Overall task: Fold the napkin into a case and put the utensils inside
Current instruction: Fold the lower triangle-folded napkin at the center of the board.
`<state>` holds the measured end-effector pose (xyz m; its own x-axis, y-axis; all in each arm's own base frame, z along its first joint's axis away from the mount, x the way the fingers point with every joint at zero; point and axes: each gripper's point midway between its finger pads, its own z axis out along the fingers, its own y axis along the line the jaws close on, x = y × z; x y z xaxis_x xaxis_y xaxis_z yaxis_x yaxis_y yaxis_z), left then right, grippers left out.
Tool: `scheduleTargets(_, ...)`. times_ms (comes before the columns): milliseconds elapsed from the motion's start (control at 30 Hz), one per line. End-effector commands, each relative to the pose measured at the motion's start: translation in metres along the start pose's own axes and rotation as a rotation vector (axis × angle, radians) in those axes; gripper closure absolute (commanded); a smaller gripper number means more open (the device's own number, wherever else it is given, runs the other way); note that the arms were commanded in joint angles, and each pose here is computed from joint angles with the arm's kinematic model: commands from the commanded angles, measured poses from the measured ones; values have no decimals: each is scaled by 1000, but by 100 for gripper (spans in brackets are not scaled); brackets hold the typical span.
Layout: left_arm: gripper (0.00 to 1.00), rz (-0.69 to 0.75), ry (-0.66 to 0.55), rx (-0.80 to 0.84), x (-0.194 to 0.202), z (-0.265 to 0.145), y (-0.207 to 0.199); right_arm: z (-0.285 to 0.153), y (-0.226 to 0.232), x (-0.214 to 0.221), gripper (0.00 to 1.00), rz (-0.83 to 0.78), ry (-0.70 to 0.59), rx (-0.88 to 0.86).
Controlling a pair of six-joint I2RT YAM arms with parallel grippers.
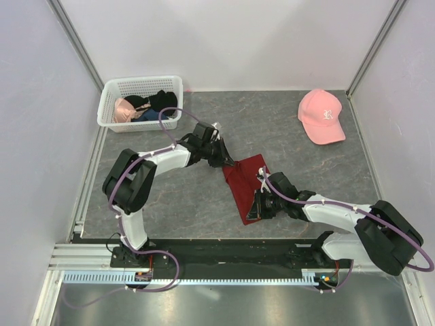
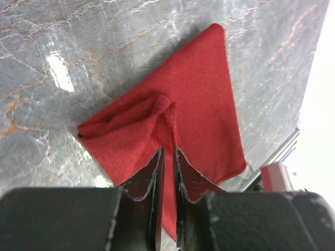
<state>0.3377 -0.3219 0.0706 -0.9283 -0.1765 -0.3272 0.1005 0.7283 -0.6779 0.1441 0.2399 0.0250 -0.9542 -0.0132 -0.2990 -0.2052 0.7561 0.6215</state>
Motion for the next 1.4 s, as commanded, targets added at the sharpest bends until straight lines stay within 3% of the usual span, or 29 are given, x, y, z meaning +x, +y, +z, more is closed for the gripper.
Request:
scheduleTargets(0, 84, -2, 0, 58, -13, 13, -14, -1, 13, -15, 90, -10, -39, -25)
scheduleTargets(300, 86, -70, -5, 124, -17, 47, -11, 3, 11, -13, 93, 1, -28, -26)
scheduleTargets(467, 87, -111, -78, 176, -25, 61, -6, 11, 5, -5, 94, 13, -17, -28)
scheduleTargets(867, 89, -113, -62, 102, -15, 78, 23, 21, 18, 1, 96, 33, -12, -76)
scheduleTargets(967, 87, -78, -27, 89, -15, 75, 22, 22, 32, -9, 97, 28, -17, -103)
scheduleTargets(1067, 78, -3, 7, 111, -17, 62, 6, 15, 46, -25, 97, 8, -45, -112)
scheduleTargets(1200, 60, 97, 46, 177, -19, 34, -24, -2, 61, -49, 84, -32, -100, -79)
scheduleTargets(1300, 54, 121, 84, 230, -15, 21, -40, -22, 59, -71, 68, -24, -168, -47)
scheduleTargets(1367, 53, 113, 111, 227, -9, 11, -42, -34, 52, -77, 64, -22, -183, -18)
